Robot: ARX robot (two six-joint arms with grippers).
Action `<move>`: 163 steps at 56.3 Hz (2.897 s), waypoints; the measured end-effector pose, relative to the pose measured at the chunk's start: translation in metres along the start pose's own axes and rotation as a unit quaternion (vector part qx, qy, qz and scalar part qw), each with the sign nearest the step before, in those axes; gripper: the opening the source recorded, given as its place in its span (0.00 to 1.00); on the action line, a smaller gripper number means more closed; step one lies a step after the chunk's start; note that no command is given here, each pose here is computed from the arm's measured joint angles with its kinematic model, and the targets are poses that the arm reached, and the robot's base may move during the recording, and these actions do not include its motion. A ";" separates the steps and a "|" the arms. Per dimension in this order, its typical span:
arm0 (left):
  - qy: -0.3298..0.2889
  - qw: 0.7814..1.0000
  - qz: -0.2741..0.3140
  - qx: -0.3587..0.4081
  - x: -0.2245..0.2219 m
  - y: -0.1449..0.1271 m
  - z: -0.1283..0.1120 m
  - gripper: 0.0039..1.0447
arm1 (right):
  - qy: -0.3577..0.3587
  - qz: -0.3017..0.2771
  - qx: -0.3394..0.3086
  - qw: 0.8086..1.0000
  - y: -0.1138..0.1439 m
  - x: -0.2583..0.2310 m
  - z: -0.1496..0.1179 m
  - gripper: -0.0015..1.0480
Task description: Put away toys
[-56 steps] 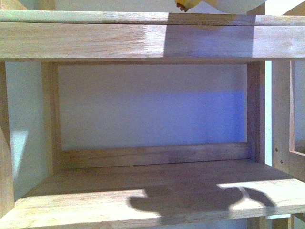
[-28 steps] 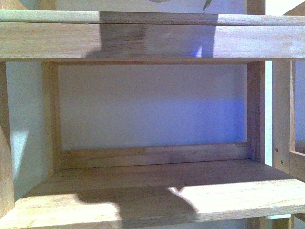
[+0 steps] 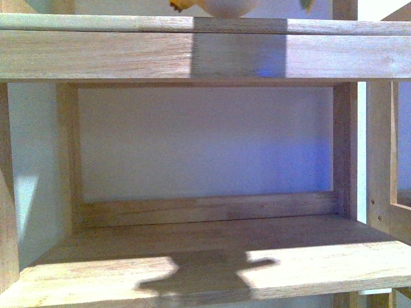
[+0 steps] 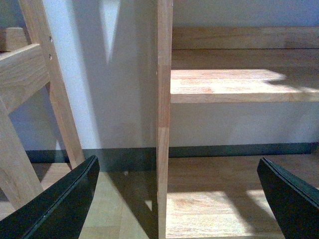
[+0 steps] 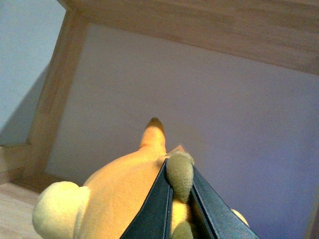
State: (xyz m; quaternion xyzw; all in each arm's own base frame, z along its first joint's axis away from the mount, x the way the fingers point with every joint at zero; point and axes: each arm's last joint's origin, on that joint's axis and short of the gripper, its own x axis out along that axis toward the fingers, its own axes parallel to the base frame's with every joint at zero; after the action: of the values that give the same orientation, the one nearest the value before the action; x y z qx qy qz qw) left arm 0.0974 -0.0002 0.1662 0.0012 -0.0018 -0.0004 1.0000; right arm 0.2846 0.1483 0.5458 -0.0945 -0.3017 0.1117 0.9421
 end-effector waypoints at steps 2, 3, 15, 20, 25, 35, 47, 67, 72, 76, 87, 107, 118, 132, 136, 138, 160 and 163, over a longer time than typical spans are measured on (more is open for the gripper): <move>0.000 1.000 0.000 0.000 0.000 0.000 0.000 0.94 | 0.001 0.003 0.004 1.000 0.001 0.004 -0.004 0.06; 0.000 1.000 0.000 0.000 0.000 0.000 0.000 0.94 | 0.001 0.005 0.006 1.000 0.001 0.007 -0.007 0.06; 0.000 1.000 0.000 0.000 0.000 0.000 0.000 0.94 | 0.010 0.003 0.026 1.000 0.003 0.033 -0.033 0.06; 0.000 1.000 0.000 0.000 0.000 0.000 0.000 0.94 | 0.017 0.002 0.032 0.999 0.006 0.045 -0.044 0.06; 0.000 1.000 0.000 0.000 0.000 0.000 0.000 0.94 | 0.021 0.001 0.038 0.999 0.009 0.054 -0.052 0.06; 0.000 1.000 0.000 0.000 0.000 0.000 0.000 0.94 | 0.025 0.008 0.047 0.999 0.024 0.073 -0.064 0.06; 0.000 1.000 0.000 0.000 0.000 0.000 0.000 0.94 | 0.027 0.020 0.065 0.997 0.051 0.089 -0.069 0.06; 0.000 1.000 0.000 0.000 0.000 0.000 0.000 0.94 | 0.031 0.035 0.096 0.994 0.087 0.096 -0.069 0.06; 0.000 1.000 0.000 0.000 0.000 0.000 0.000 0.94 | 0.024 0.035 0.105 0.994 0.096 0.095 -0.063 0.06; 0.000 1.000 0.000 0.000 0.000 0.000 0.000 0.94 | 0.018 0.038 0.110 0.993 0.100 0.092 -0.056 0.06; 0.000 1.000 0.000 0.000 0.000 0.000 0.000 0.94 | 0.004 0.052 0.123 0.991 0.114 0.087 -0.042 0.06; 0.000 1.000 0.000 0.000 0.000 0.000 0.000 0.94 | -0.020 0.069 0.142 0.987 0.125 0.083 -0.032 0.06; 0.000 1.000 0.000 0.000 0.000 0.000 0.000 0.94 | -0.029 0.071 0.161 0.984 0.124 0.083 -0.030 0.06; 0.000 1.000 0.000 0.000 0.000 0.000 0.000 0.94 | -0.029 0.072 0.171 0.982 0.127 0.084 -0.035 0.06; 0.000 1.000 0.000 0.000 0.000 0.000 0.000 0.94 | -0.024 0.071 0.175 0.982 0.129 0.085 -0.039 0.06; 0.000 1.000 0.000 0.000 0.000 0.000 0.000 0.94 | -0.023 0.071 0.176 0.982 0.129 0.085 -0.041 0.06; 0.000 1.000 0.000 0.000 0.000 0.000 0.000 0.94 | -0.011 0.065 0.189 0.980 0.128 0.090 -0.057 0.06; 0.000 1.000 0.000 0.000 0.000 0.000 0.000 0.94 | -0.010 0.059 0.187 0.981 0.125 0.092 -0.061 0.06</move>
State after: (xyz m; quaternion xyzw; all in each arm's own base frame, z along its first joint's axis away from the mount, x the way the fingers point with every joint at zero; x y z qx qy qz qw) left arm 0.0974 -0.0002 0.1662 0.0012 -0.0018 -0.0004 1.0000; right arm 0.3739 0.2857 0.5166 0.0668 -0.2791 0.2227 0.9317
